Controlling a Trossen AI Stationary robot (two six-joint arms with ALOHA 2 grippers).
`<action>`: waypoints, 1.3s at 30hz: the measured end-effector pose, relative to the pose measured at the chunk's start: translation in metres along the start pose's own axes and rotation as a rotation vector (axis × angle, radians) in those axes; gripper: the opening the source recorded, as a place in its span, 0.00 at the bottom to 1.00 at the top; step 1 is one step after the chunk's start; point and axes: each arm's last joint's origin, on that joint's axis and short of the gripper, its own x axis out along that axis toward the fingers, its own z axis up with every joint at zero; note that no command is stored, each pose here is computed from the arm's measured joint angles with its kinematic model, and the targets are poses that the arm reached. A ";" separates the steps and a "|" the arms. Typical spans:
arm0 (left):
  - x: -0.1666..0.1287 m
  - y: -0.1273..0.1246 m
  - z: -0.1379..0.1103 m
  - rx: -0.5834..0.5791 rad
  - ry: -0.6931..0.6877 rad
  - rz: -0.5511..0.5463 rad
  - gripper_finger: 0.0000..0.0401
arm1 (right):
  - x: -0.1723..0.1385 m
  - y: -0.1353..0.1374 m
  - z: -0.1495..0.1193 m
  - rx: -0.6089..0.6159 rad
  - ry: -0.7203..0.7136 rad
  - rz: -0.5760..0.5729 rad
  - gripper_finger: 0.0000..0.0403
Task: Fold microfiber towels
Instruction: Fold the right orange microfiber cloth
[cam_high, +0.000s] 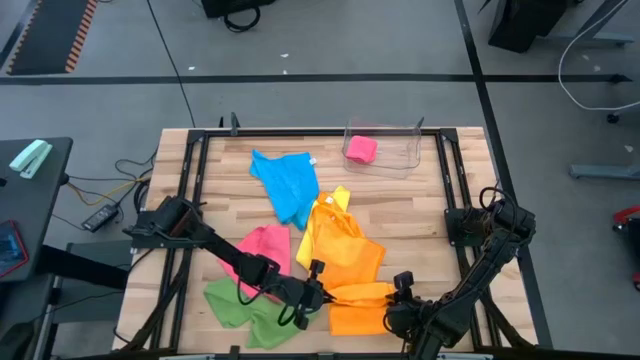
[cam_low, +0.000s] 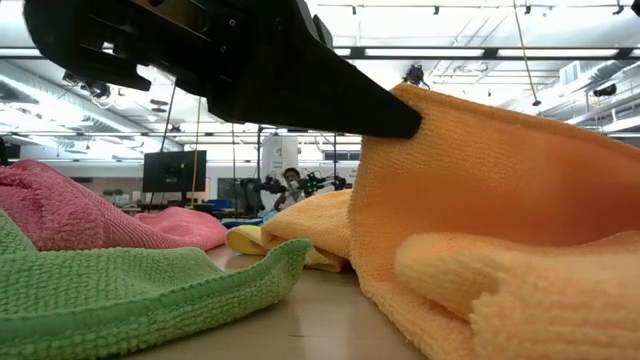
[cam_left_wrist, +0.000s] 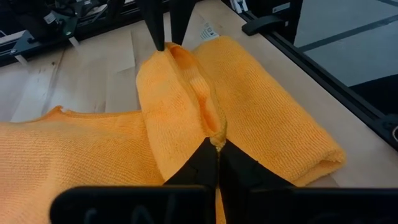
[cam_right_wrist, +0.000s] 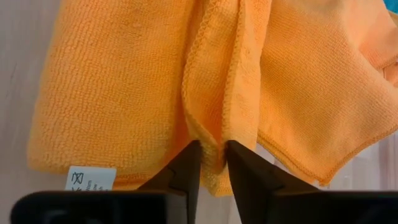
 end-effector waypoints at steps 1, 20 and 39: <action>0.000 0.000 0.000 0.000 0.000 0.000 0.03 | 0.000 0.000 0.000 0.000 0.000 0.000 0.21; 0.000 -0.001 0.001 0.000 -0.011 -0.001 0.04 | -0.009 -0.004 0.014 0.071 -0.006 0.004 0.10; -0.012 -0.006 0.022 0.030 -0.115 -0.087 0.05 | -0.044 -0.002 0.033 0.098 -0.045 0.048 0.10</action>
